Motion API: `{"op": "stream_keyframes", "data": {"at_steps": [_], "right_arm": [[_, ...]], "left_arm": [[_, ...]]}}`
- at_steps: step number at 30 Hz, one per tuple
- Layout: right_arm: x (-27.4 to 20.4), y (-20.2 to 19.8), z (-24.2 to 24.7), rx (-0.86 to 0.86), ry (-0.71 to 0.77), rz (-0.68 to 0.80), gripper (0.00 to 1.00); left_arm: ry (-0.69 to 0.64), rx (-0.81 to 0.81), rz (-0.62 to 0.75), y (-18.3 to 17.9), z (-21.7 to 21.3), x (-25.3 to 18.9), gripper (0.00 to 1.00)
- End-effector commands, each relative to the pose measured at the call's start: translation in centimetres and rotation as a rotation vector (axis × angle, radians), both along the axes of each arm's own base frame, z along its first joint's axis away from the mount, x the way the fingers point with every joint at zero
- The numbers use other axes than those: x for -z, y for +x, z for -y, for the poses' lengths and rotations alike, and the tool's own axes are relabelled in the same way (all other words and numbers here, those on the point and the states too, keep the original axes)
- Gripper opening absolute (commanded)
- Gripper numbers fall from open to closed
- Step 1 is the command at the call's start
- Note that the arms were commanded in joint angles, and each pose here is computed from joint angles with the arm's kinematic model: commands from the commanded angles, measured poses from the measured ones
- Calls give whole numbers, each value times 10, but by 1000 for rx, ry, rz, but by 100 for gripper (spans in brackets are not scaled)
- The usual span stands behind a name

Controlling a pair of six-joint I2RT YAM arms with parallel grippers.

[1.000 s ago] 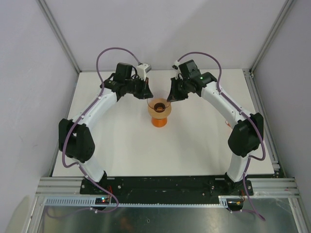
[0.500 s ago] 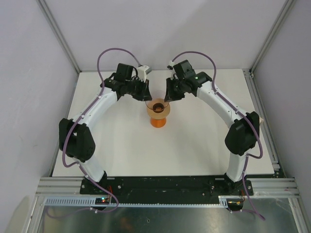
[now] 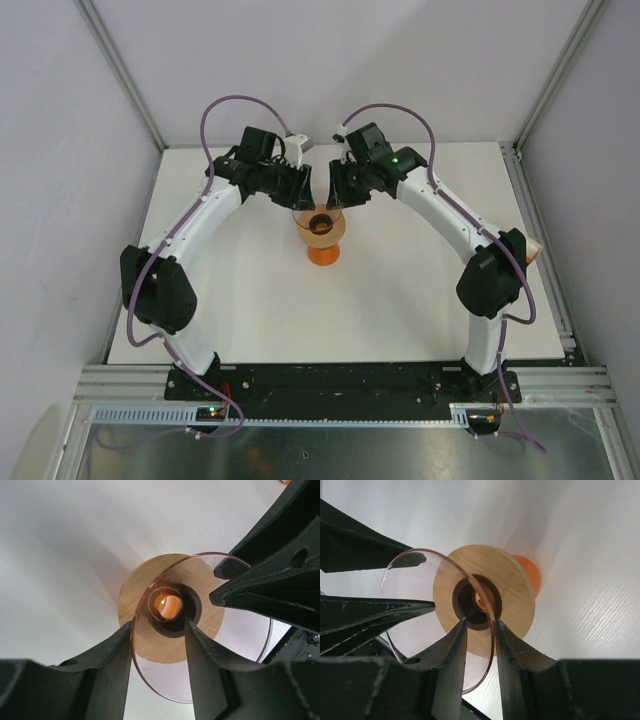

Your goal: Place the coffee filter in the dripper

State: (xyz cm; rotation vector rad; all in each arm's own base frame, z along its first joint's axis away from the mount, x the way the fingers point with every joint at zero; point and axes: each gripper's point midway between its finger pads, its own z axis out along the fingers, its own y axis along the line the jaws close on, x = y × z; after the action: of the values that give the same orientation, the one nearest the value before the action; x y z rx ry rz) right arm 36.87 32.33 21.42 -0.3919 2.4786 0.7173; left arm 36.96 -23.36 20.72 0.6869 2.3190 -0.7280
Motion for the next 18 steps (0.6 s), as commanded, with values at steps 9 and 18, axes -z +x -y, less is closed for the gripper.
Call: {"op": "stream_keyframes", "data": {"at_steps": [9,18], "right_arm": [[-25,5,4,2,1,64,38],[-38,4,11,13,-5,101,49]], "left_arm": [[-10,14,92,4,0,-32,56],[-16,14,136,4,-1,-50,63]]}}
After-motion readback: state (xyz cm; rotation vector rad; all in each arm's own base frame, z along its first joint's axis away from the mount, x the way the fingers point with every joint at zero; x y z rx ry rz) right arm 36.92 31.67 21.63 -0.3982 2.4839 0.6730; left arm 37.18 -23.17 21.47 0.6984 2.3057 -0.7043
